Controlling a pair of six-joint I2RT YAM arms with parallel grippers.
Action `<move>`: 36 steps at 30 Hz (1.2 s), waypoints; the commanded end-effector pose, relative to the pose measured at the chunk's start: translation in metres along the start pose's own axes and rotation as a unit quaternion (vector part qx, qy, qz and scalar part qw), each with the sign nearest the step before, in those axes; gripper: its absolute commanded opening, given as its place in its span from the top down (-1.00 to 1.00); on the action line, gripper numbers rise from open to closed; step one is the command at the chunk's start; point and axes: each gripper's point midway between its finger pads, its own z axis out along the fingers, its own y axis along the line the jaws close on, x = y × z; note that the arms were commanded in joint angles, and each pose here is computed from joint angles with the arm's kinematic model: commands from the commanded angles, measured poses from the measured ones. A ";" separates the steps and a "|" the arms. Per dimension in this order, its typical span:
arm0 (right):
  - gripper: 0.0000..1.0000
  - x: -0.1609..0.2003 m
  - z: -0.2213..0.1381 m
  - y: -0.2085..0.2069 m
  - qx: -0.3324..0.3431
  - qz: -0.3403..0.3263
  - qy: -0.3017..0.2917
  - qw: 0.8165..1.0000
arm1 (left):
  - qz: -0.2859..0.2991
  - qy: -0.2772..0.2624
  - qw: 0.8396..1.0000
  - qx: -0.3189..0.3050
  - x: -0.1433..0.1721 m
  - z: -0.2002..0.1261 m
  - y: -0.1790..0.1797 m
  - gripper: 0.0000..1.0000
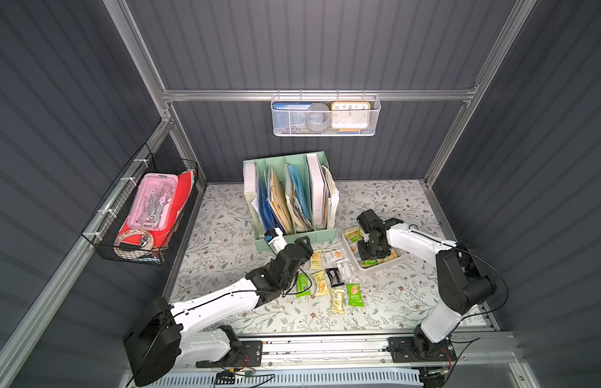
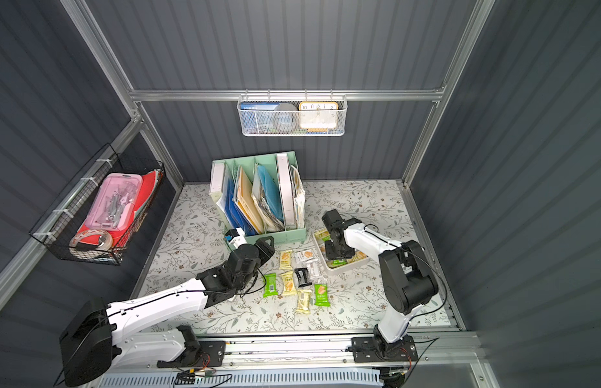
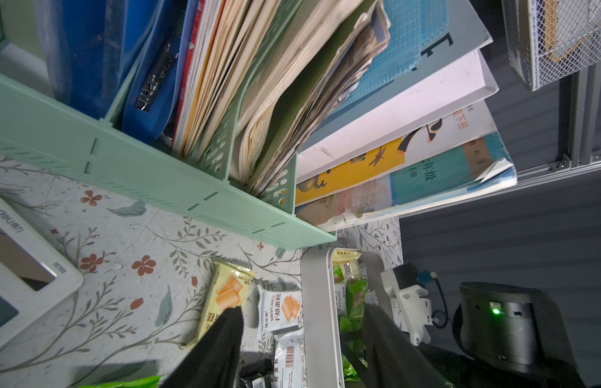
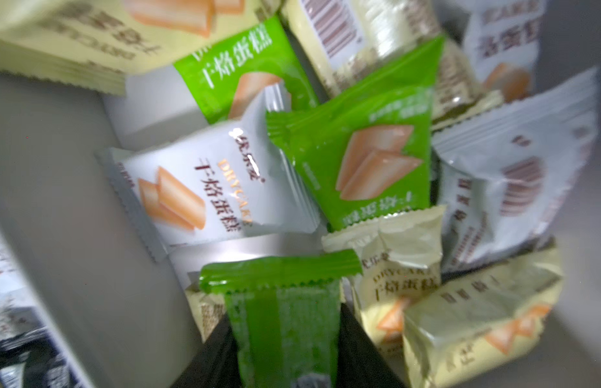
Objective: Take the cookies out of the storage box
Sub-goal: Pick up the cookie from the storage box, then place the cookie at the center of the board.
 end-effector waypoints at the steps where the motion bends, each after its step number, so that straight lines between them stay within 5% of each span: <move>1: 0.13 -0.002 -0.021 -0.002 -0.008 0.002 -0.016 1.000 | 0.003 -0.001 1.000 -0.002 -0.002 -0.001 0.003 -0.23; 9: 0.13 0.002 -0.066 0.003 -0.047 0.013 -0.046 0.998 | 0.007 0.003 1.000 0.006 0.001 0.002 -0.002 -0.23; 18: 0.13 0.064 -0.084 0.001 -0.052 0.017 -0.023 0.998 | 0.007 0.012 1.000 0.015 0.007 0.008 -0.006 -0.23; 28: 0.16 0.131 -0.043 0.034 -0.091 0.035 0.036 0.995 | -0.001 0.037 0.999 0.029 0.024 0.023 -0.013 -0.22; 36: 0.18 0.134 -0.014 0.027 -0.070 0.066 0.025 0.995 | -0.004 0.045 0.999 0.030 0.027 0.024 -0.014 -0.21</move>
